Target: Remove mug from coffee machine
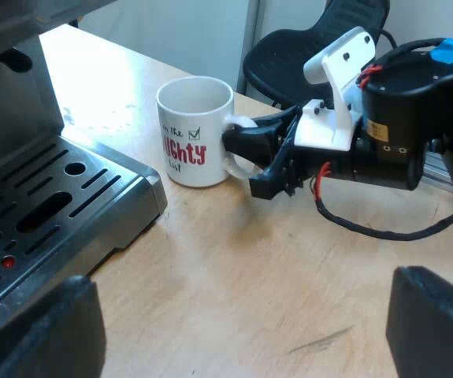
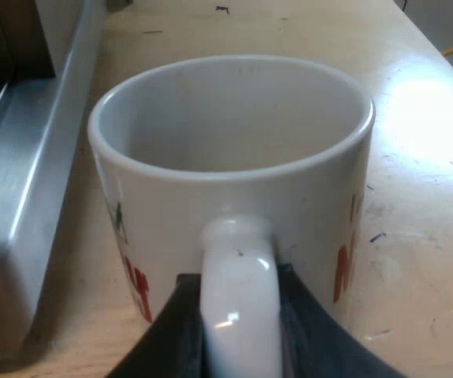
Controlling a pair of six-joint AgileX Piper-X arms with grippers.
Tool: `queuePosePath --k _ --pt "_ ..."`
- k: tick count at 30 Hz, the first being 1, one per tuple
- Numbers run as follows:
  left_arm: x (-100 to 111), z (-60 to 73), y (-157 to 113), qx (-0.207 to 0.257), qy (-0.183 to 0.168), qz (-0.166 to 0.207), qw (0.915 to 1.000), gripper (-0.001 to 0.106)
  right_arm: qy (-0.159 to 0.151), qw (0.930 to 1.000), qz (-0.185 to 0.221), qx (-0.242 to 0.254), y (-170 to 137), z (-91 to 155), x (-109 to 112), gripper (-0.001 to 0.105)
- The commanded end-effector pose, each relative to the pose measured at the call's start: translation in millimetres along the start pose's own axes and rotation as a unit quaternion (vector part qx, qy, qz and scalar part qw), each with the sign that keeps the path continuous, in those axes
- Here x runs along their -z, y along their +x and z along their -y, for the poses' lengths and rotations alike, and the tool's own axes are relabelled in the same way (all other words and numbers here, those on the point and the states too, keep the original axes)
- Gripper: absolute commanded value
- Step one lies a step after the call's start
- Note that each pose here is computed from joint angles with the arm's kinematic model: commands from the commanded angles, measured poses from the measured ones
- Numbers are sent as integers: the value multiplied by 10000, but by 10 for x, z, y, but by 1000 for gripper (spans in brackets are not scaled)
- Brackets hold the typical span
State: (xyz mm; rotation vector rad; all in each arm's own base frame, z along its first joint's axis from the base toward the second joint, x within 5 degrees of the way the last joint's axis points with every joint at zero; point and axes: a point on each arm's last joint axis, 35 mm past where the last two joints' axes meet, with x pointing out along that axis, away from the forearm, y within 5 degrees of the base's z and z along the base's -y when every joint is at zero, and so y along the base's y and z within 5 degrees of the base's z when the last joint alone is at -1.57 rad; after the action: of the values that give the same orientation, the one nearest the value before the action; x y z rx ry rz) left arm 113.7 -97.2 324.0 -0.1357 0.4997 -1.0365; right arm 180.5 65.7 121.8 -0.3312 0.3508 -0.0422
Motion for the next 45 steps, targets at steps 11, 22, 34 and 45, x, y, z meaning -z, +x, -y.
queuePosePath --k 11,22,34,45 --pt "-38 27 -12 89 78 98 9999 87 8 10000 -37 48 220 -104 -11 0" --pt "-37 28 -12 102 78 96 9999 87 -50 9995 -101 -283 391 -215 -56 0" --pt "-37 28 -12 102 78 96 9999 87 -103 9993 -221 -291 388 -217 -31 69" --pt "-38 28 -12 102 79 99 9999 87 -317 9963 -503 -617 185 -251 -135 70"
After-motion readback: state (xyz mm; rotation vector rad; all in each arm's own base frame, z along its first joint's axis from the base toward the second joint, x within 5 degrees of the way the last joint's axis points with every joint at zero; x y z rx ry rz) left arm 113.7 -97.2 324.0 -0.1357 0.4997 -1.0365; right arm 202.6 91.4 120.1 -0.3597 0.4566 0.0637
